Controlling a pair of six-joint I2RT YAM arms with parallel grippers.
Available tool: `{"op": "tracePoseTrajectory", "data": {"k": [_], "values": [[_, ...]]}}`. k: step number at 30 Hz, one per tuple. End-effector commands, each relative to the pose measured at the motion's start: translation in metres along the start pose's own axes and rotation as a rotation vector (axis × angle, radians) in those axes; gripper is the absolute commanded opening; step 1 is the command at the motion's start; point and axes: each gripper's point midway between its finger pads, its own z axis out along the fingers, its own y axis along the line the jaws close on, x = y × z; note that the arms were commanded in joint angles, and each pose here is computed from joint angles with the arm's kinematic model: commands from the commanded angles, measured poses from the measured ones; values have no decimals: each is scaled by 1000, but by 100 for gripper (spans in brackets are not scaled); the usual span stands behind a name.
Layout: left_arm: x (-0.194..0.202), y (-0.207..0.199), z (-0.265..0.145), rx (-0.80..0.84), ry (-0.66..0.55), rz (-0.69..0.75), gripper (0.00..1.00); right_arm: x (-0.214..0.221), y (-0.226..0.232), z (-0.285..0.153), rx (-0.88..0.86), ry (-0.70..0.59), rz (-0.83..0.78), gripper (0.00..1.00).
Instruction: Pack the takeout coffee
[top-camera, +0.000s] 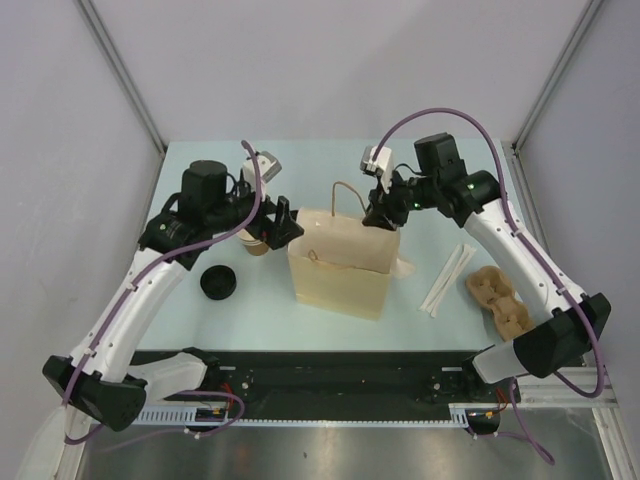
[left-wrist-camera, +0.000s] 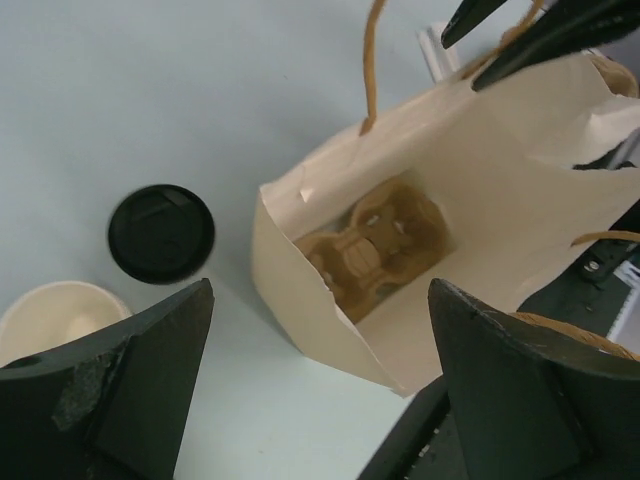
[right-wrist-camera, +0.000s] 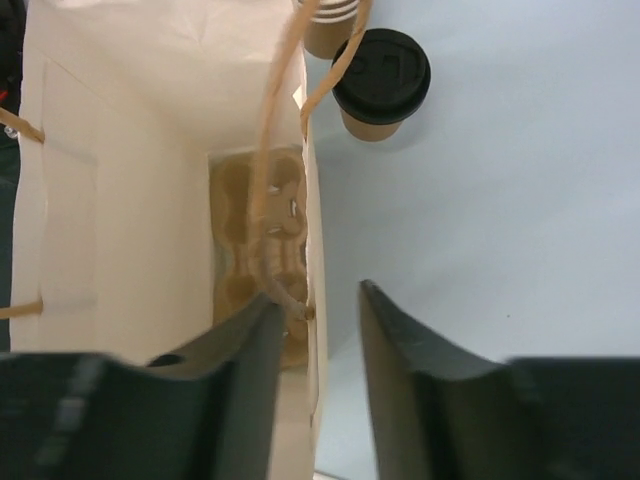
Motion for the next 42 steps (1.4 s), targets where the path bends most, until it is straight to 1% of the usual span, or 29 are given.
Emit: {"op": "tracePoseTrajectory", "data": {"k": [1, 4, 7, 8, 9, 10, 11, 12, 13, 14, 16, 17, 18, 19, 20, 21, 22, 23, 24, 25, 26, 27, 30, 32, 33, 36, 40, 41, 42], "values": [[11, -16, 2, 77, 22, -102, 92, -12, 11, -11, -21, 1, 2, 27], [23, -17, 8, 94, 59, -135, 88, -9, 18, -15, -19, 9, 54, 15], [31, -17, 12, 106, 88, -149, 79, -8, 26, -19, -21, 15, 96, 6], [34, -15, 17, 106, 106, -154, 71, -8, 30, -20, -27, 15, 106, 4], [34, -13, 19, 101, 112, -152, 66, -8, 36, -23, -36, 15, 124, 1], [32, -10, 24, 97, 119, -144, 62, -4, 39, -23, -43, 19, 139, 0], [30, -7, 27, 93, 120, -137, 53, -3, 44, -24, -53, 20, 152, 0], [25, -6, 29, 93, 123, -130, 50, -2, 50, -28, -59, 16, 170, 0], [29, -2, 37, 93, 150, -127, 46, 2, 54, -28, -68, 21, 187, 0], [29, -1, 41, 97, 164, -134, 37, 3, 60, -30, -86, 22, 200, 0], [22, 0, 45, 112, 168, -96, 30, 4, 69, -34, -110, 16, 229, 1], [24, 1, 52, 120, 185, -99, 22, 3, 76, -36, -135, 11, 241, 4], [16, -1, 54, 132, 176, -86, 18, 2, 80, -38, -146, 5, 249, 18], [14, -2, 57, 151, 178, -71, 12, 0, 87, -42, -166, -1, 250, 25], [16, -1, 64, 160, 195, -66, 10, 0, 95, -45, -197, -1, 262, 32], [8, -3, 68, 173, 187, -44, 8, -2, 99, -48, -207, -5, 264, 48], [6, -4, 72, 190, 192, -10, 6, -5, 103, -54, -207, -13, 264, 55], [8, -9, 74, 225, 215, -7, 4, -12, 103, -61, -189, -21, 255, 62], [5, -13, 85, 260, 230, 9, 3, -17, 101, -66, -166, -27, 254, 72], [5, -16, 89, 288, 235, 48, 2, -24, 98, -71, -137, -38, 246, 77], [8, -24, 91, 342, 256, 54, 2, -27, 90, -77, -83, -38, 247, 80], [5, -29, 98, 381, 252, 105, 2, -43, 83, -88, -41, -74, 221, 85], [2, -43, 109, 471, 259, 137, 3, -64, 54, -111, 76, -144, 222, 87], [1, -52, 113, 507, 262, 161, 3, -64, 34, -121, 133, -163, 234, 88], [-4, -61, 115, 523, 253, 201, 4, -63, 28, -121, 146, -159, 237, 88], [-6, -78, 122, 569, 260, 221, 4, -53, 11, -117, 170, -134, 248, 88], [-10, -83, 122, 581, 254, 228, 11, -43, -7, -112, 193, -110, 236, 88], [-11, -82, 121, 576, 249, 237, 15, -42, -13, -111, 198, -106, 233, 88], [-17, -83, 120, 570, 237, 243, 21, -40, -19, -107, 200, -101, 223, 88]]}}
